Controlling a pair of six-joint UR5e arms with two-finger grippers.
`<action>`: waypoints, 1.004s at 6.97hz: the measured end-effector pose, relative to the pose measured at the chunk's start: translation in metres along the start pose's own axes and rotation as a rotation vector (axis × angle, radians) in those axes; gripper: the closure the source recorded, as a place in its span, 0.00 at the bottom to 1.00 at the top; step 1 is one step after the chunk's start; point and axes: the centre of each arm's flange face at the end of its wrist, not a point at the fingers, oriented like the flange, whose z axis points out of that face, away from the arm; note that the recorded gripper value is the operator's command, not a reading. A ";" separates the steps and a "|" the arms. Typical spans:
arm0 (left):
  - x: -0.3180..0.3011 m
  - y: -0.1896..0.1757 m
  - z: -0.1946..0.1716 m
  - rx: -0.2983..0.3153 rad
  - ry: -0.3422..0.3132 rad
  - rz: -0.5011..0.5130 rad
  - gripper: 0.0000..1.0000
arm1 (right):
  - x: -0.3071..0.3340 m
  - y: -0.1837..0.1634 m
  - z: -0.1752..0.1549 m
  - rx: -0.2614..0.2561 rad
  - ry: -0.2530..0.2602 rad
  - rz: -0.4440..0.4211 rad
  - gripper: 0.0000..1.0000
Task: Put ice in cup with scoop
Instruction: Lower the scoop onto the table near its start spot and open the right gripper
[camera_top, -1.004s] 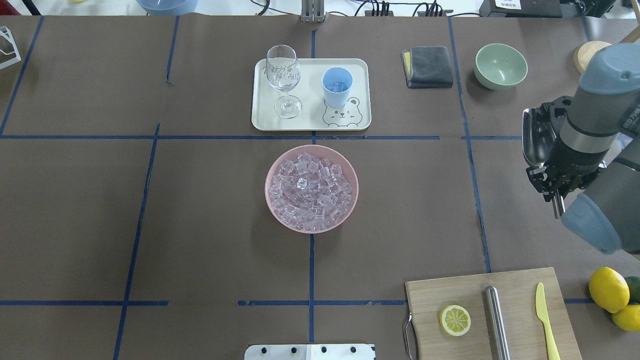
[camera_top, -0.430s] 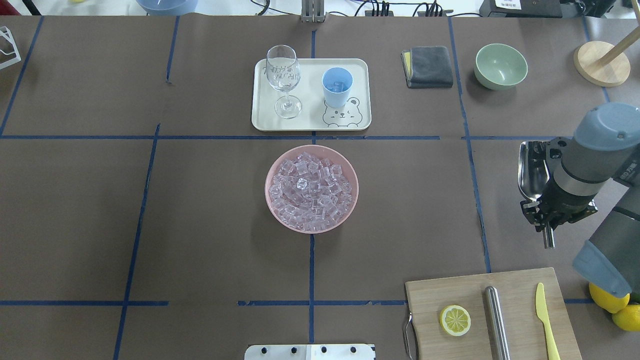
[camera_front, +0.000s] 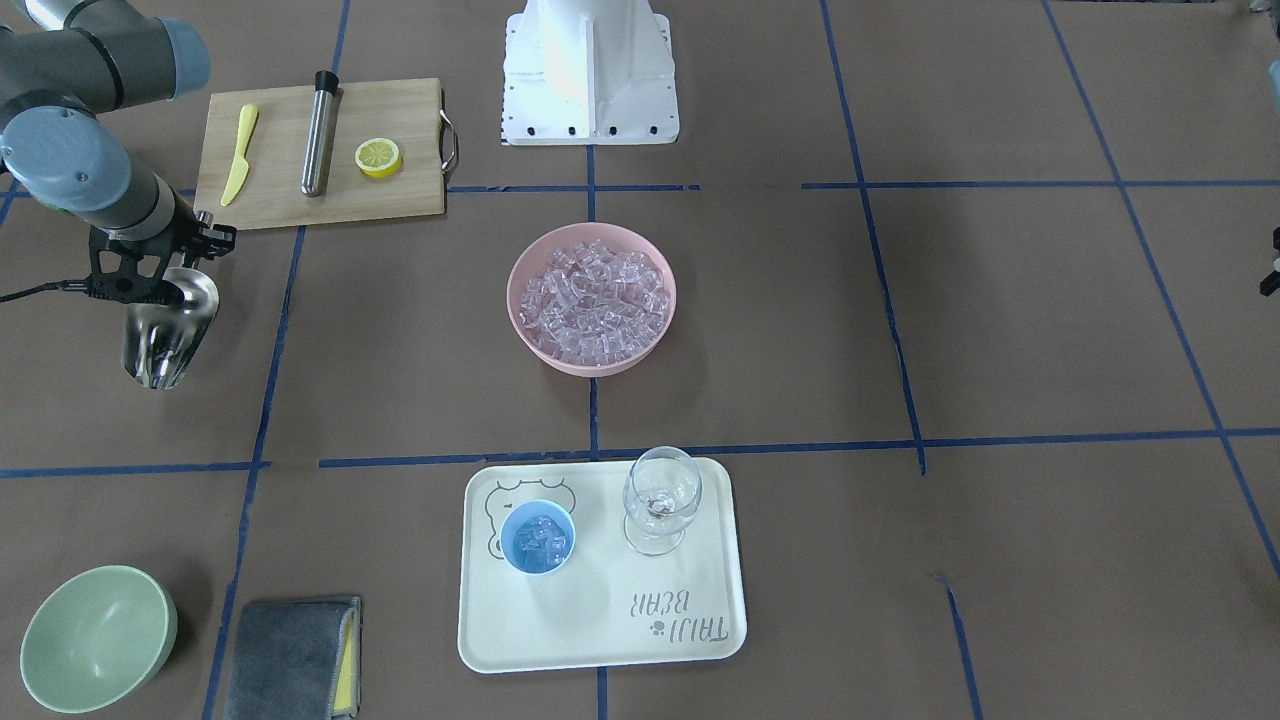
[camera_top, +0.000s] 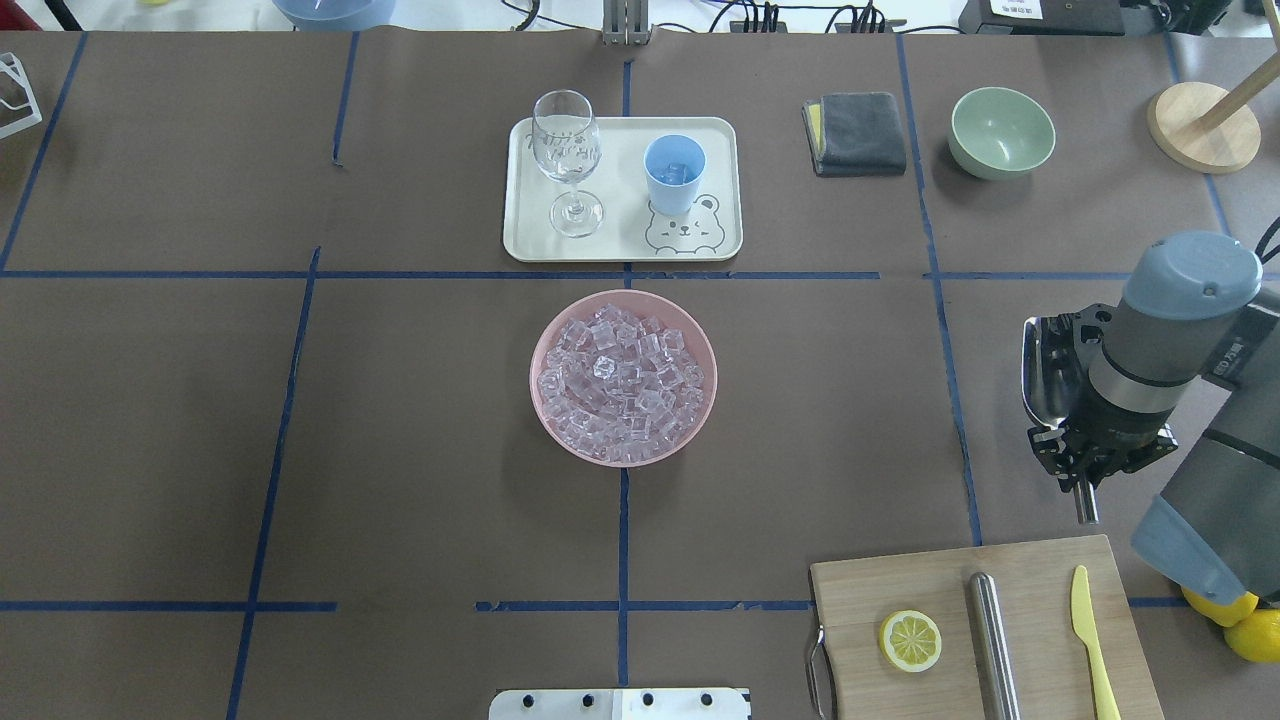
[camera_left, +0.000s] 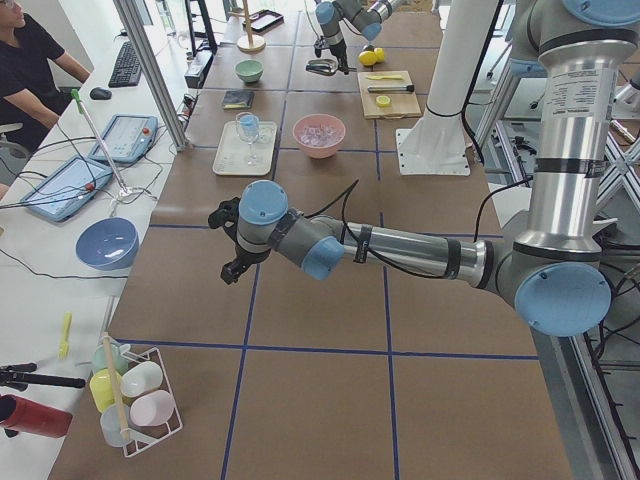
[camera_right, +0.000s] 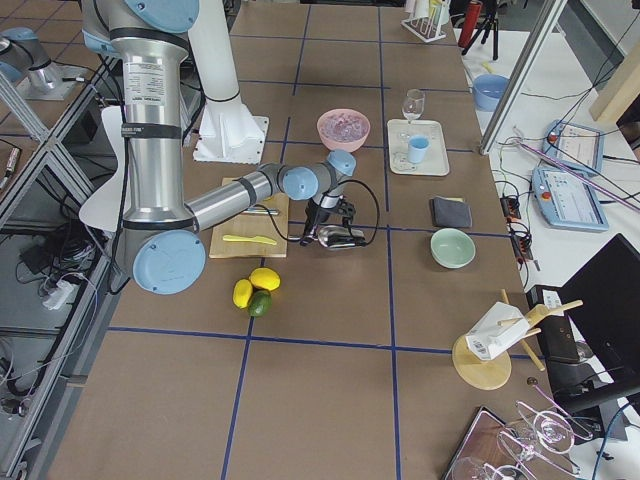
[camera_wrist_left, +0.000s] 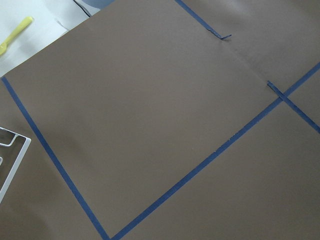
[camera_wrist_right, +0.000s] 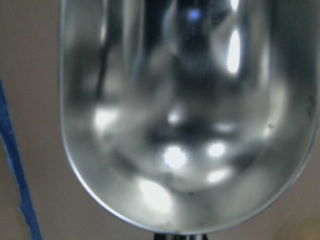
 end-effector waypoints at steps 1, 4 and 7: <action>-0.001 0.001 0.001 -0.002 0.000 -0.002 0.00 | 0.000 -0.001 0.004 -0.015 -0.004 -0.001 0.91; -0.001 0.002 0.002 -0.003 0.001 -0.003 0.00 | 0.008 -0.004 0.016 -0.037 0.009 -0.056 0.06; -0.001 0.001 0.001 -0.003 0.001 -0.002 0.00 | 0.016 -0.008 0.019 -0.039 0.017 -0.079 0.00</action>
